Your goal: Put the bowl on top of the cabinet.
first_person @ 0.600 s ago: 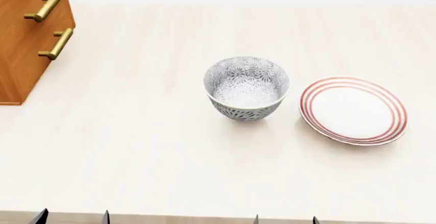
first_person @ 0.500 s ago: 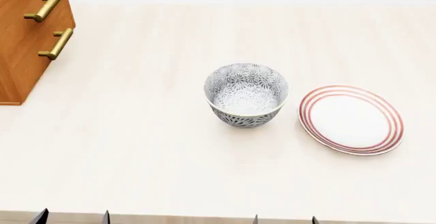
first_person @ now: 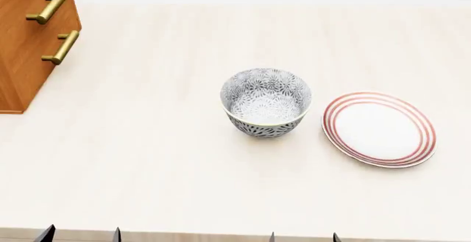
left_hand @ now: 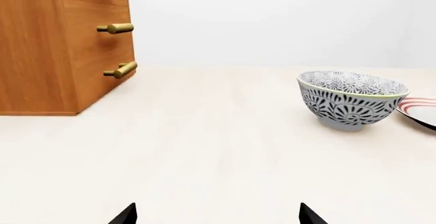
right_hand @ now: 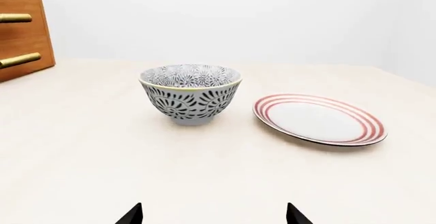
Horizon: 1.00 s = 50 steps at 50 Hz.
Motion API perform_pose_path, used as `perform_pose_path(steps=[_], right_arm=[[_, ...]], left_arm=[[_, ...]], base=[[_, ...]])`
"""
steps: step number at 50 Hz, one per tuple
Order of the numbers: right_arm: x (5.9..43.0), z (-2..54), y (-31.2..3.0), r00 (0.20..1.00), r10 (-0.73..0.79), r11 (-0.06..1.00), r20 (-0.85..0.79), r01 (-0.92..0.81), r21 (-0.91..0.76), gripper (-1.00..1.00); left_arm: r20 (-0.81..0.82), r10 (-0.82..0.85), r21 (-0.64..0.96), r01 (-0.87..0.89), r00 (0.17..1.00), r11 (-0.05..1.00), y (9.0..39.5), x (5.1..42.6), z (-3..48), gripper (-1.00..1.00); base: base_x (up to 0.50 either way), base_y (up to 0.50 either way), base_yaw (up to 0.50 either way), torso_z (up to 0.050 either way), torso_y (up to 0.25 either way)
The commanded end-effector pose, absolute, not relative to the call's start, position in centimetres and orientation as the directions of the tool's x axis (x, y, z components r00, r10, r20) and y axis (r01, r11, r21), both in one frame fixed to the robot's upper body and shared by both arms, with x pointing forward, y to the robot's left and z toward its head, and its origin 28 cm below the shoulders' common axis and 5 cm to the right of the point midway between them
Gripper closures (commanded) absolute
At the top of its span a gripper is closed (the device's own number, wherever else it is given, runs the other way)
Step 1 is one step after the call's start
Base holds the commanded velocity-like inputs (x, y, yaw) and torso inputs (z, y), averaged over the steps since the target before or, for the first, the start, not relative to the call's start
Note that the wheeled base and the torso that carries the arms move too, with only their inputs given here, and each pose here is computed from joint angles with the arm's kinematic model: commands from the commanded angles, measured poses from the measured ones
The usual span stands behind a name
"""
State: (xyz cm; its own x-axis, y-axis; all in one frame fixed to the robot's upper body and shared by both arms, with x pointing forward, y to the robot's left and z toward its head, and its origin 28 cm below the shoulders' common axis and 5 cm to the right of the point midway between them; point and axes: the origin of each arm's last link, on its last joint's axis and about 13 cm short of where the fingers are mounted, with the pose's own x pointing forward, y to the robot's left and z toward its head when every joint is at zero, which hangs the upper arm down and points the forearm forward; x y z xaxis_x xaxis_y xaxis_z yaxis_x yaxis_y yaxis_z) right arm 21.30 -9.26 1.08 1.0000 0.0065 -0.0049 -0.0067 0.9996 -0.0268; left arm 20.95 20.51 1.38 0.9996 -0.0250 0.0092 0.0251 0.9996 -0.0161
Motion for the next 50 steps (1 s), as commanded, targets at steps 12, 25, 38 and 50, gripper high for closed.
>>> perform_pose_path(steps=[12,25,38,50], right_arm=[[19.0,2.3,-9.0,0.997,0.017,0.998,0.081,-0.013,-0.055,-1.00],[17.7,2.8,-8.7,0.992,0.027,0.997,0.121,-0.018,-0.071,-1.00],[17.4,3.1,-8.7,0.992,-0.008,0.998,0.124,0.015,-0.062,-1.00],[16.9,3.4,-8.8,0.987,-0.042,0.996,0.152,0.053,-0.067,-1.00]], left_arm=[[0.088,-0.055,-0.019,0.057,0.995,0.998,20.2,18.5,3.2,-1.00],[0.142,-0.062,-0.018,0.065,0.988,0.998,20.2,16.9,4.1,-1.00],[0.179,-0.077,-0.030,0.084,0.981,0.996,20.2,16.2,4.4,-1.00],[0.190,-0.080,-0.029,0.087,0.979,0.996,20.1,16.0,4.6,-1.00]], base=[[0.00,0.00,0.00,0.000,0.000],[0.00,0.00,0.00,0.000,0.000],[0.00,0.00,0.00,0.000,0.000],[0.00,0.00,0.00,0.000,0.000]])
